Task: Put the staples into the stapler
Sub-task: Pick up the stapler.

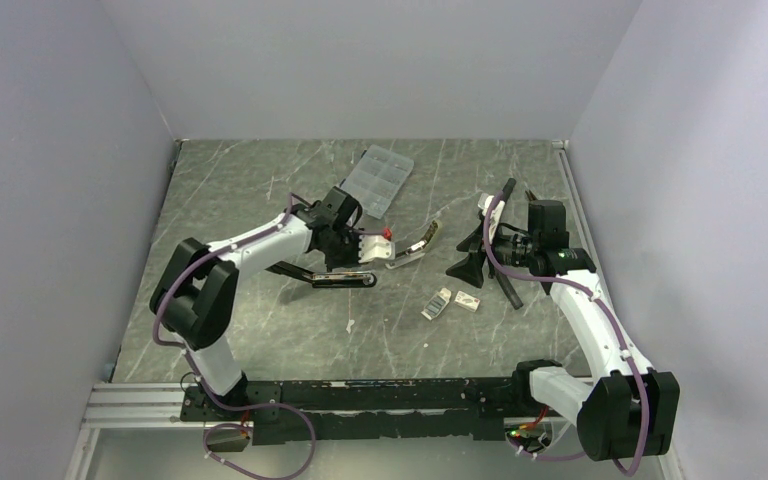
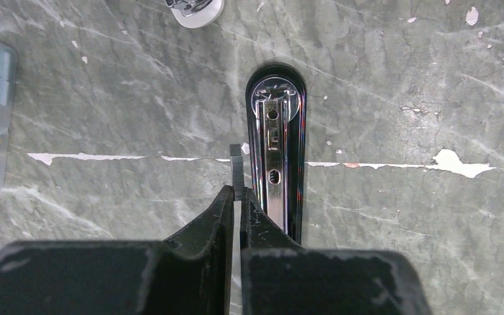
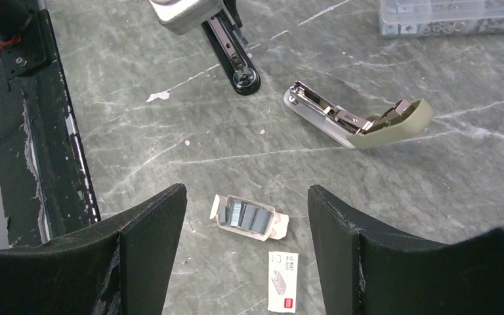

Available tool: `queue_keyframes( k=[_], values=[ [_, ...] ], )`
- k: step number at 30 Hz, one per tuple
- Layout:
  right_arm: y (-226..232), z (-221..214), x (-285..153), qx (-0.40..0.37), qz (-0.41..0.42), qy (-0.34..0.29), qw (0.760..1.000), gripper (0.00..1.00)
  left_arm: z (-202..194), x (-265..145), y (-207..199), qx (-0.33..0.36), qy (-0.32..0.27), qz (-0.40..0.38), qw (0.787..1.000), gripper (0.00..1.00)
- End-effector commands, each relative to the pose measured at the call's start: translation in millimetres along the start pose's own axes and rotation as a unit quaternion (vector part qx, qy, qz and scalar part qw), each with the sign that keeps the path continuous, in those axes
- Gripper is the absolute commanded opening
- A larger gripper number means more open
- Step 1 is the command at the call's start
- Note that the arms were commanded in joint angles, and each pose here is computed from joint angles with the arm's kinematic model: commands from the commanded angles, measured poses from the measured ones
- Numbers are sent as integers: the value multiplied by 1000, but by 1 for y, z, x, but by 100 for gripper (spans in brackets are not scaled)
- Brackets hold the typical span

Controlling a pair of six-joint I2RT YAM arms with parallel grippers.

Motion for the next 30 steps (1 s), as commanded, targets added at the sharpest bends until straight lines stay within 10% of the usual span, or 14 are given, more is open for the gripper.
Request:
queue_keyframes(
  k=[1,30],
  values=[
    [0,6,-2,-18,4,-10,1000,72,11,-21,3,3,-31,33,999,3],
    [-16,-6,-11,-7,-40,13,999,72,-19,14,-97,209,-112,126,963,3]
  ],
)
Point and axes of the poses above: each gripper's point midway between its finger pads, its own x axis out along the fingers, its own y axis along the line the jaws close on, z = x × y, the point moved 6 cm from there along -x, back along the fingers, and after that the axes turned 13 degrees about -x, right-handed, at the moved point
